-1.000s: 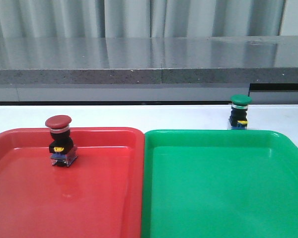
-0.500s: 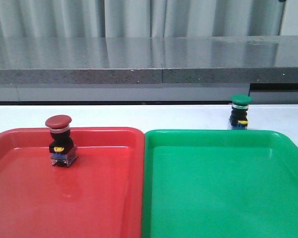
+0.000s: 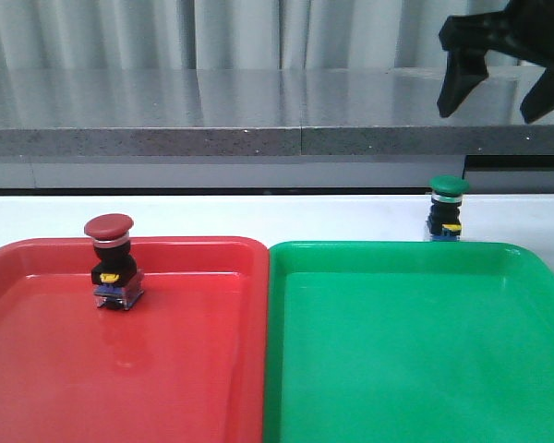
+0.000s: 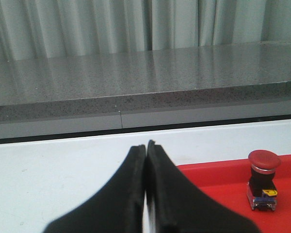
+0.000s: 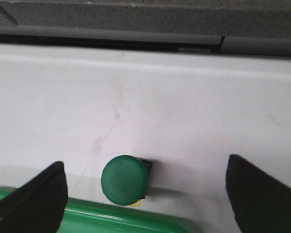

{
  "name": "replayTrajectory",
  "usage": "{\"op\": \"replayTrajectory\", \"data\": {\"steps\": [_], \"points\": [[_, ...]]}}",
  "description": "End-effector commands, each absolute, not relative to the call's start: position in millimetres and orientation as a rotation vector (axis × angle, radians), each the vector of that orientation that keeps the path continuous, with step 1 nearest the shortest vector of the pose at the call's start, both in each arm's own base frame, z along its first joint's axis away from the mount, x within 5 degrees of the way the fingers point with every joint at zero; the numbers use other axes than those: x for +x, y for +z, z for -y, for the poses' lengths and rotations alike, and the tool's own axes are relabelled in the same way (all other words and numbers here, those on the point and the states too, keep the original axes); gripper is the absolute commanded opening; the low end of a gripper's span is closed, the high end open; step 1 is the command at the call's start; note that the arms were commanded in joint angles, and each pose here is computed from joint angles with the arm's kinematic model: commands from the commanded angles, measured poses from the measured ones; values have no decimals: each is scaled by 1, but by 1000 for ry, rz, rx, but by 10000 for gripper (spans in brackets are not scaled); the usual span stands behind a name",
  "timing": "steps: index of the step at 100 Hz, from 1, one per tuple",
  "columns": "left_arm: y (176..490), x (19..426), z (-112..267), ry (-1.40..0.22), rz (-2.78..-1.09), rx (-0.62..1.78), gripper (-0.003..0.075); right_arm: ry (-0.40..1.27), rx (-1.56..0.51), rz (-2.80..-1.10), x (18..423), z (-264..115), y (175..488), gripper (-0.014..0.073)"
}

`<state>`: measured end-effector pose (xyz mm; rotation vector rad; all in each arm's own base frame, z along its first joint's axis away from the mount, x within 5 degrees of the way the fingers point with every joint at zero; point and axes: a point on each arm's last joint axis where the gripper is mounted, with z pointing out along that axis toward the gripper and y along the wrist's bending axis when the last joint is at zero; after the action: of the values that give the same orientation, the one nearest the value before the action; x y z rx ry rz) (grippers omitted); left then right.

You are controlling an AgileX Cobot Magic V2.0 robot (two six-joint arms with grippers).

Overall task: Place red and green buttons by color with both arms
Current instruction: 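Lower the right gripper over the green-capped button and close on it, then lift the green button with the right gripper and set it in the green tray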

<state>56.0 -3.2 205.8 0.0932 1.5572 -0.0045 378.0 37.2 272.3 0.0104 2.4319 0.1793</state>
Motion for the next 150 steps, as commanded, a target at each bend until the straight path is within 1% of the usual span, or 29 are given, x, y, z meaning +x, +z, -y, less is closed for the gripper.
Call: {"op": "replayTrajectory", "data": {"steps": [1, 20, 56, 76, 81, 88, 95, 107, 116, 123, 133, 150], "points": [[201, 55, 4, -16, -1482, 88, -19, 185, -9, -2334, 383, -41, 293, 654], [201, 55, 4, -16, -1482, 88, -19, 190, -25, -2390, 391, -48, 271, 654], [201, 55, 4, -16, -1482, 88, -19, 192, -26, -2457, 400, -52, 244, 654], [201, 55, 4, -16, -1482, 88, -19, 197, -21, -2470, 401, -52, 240, 646], [201, 55, 4, -16, -1482, 88, -19, 198, -20, -2470, 401, -52, 240, 620], [201, 55, 4, -16, -1482, 88, -19, 203, -16, -2472, 401, -52, 240, 556], [201, 55, 4, -16, -1482, 88, -19, 210, -11, -2476, 401, -52, 240, 468], [201, 55, 4, -16, -1482, 88, -19, 218, -4, -2480, 401, -53, 240, 293], [201, 55, 4, -16, -1482, 88, -19, 219, -5, -2481, 401, -53, 240, 193], [201, 55, 4, -16, -1482, 88, -19, 219, -5, -2477, 401, -53, 241, 162], [201, 55, 4, -16, -1482, 88, -19, 223, -10, -2481, 402, -54, 247, 164], [201, 55, 4, -16, -1482, 88, -19, 235, -27, -2440, 401, -54, 279, 164]]}}
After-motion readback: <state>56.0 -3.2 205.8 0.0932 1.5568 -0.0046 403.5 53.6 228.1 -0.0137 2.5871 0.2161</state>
